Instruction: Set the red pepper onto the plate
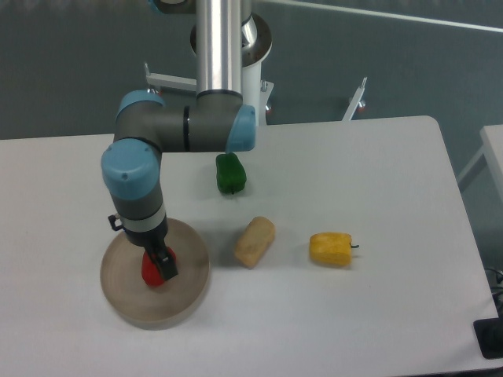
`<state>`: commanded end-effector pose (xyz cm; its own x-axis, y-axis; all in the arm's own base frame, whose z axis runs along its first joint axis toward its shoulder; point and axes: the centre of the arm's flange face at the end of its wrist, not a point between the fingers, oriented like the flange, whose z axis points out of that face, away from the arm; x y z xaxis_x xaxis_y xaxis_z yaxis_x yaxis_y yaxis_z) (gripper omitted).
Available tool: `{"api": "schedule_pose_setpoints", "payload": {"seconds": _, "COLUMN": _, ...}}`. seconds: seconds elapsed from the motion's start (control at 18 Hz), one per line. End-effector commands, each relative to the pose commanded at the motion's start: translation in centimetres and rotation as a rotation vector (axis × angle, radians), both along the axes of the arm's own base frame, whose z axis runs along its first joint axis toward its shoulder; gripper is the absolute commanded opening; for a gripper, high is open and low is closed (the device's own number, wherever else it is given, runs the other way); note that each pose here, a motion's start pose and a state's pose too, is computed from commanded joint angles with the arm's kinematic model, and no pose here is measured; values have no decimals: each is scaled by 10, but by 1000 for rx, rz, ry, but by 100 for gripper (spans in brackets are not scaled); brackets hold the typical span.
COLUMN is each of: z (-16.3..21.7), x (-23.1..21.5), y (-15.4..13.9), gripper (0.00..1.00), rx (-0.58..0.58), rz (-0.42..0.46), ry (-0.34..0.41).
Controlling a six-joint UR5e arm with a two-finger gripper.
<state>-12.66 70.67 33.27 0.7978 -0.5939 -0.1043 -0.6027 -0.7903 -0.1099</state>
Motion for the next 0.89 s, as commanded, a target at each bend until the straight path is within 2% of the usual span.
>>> {"api": "schedule_pose_setpoints", "payload": {"seconds": 0.22, "z": 11, "x": -63, "y": -19, "gripper": 100, "rx": 8, "rz": 32, "ry": 19}}
{"api": "schedule_pose_setpoints", "payload": {"seconds": 0.39, "z": 18, "x": -106, "y": -36, "gripper": 100, "rx": 4, "rz": -10, "ry": 31}}
{"api": "schedule_pose_setpoints", "payload": {"seconds": 0.56, "z": 15, "x": -144, "y": -60, "gripper": 100, "rx": -44, "rz": -5, "ry": 17}}
{"api": "schedule_pose_setpoints", "payload": {"seconds": 0.89, "z": 12, "x": -218, "y": -104, "gripper": 100, "rx": -113, "rz": -128, "ry": -8}}
